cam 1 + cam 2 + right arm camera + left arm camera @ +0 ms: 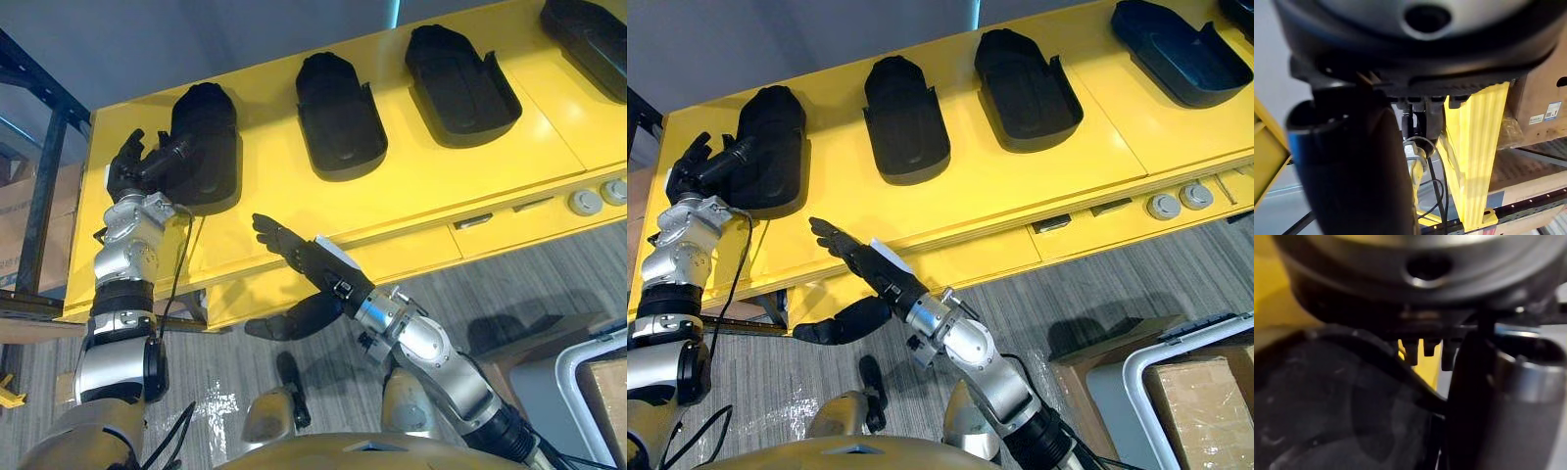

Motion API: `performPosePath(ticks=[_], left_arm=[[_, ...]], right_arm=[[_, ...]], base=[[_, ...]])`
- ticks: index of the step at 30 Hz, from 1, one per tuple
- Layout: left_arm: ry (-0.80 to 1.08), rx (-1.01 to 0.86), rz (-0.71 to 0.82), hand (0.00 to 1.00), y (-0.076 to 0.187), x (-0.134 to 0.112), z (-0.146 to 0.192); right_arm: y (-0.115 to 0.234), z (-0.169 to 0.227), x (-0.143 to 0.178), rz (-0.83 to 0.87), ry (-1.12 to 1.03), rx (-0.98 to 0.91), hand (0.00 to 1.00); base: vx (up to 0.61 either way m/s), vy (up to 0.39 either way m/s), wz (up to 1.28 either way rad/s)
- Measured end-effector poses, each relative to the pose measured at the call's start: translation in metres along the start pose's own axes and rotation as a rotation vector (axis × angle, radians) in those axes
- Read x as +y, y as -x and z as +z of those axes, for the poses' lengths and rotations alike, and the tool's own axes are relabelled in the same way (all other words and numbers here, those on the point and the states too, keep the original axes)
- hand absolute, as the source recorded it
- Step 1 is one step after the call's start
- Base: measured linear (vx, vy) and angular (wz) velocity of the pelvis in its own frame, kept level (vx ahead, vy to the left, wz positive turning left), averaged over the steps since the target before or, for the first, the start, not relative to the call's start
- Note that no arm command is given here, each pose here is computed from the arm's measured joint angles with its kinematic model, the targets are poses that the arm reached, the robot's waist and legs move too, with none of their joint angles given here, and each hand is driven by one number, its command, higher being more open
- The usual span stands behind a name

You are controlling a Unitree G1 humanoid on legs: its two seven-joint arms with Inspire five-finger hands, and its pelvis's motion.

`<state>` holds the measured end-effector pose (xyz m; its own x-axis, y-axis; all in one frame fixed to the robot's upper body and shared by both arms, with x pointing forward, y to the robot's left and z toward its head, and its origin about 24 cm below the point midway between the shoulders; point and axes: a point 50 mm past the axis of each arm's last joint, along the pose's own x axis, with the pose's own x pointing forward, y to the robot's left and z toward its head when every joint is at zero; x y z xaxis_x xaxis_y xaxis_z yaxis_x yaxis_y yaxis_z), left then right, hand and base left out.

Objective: Walk over and take three plastic housings, then place them on the shelf

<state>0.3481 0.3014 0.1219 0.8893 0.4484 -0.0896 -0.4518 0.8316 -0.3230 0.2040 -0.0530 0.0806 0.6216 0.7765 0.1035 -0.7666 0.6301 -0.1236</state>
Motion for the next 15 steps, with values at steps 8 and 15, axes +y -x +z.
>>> performPosePath(ticks=[8, 15], left_arm=[[0.027, -0.035, 0.044, 1.00, 0.006, -0.005, -0.005], [-0.027, -0.062, 0.080, 1.00, 0.023, 0.014, -0.015]], right_arm=[[0.001, 0.002, 0.003, -0.002, -0.003, -0.036, 1.00], [0.010, -0.003, 0.009, -0.024, -0.039, -0.037, 1.00]], base=[[0.00, 0.000, 0.00], [0.01, -0.004, 0.05]])
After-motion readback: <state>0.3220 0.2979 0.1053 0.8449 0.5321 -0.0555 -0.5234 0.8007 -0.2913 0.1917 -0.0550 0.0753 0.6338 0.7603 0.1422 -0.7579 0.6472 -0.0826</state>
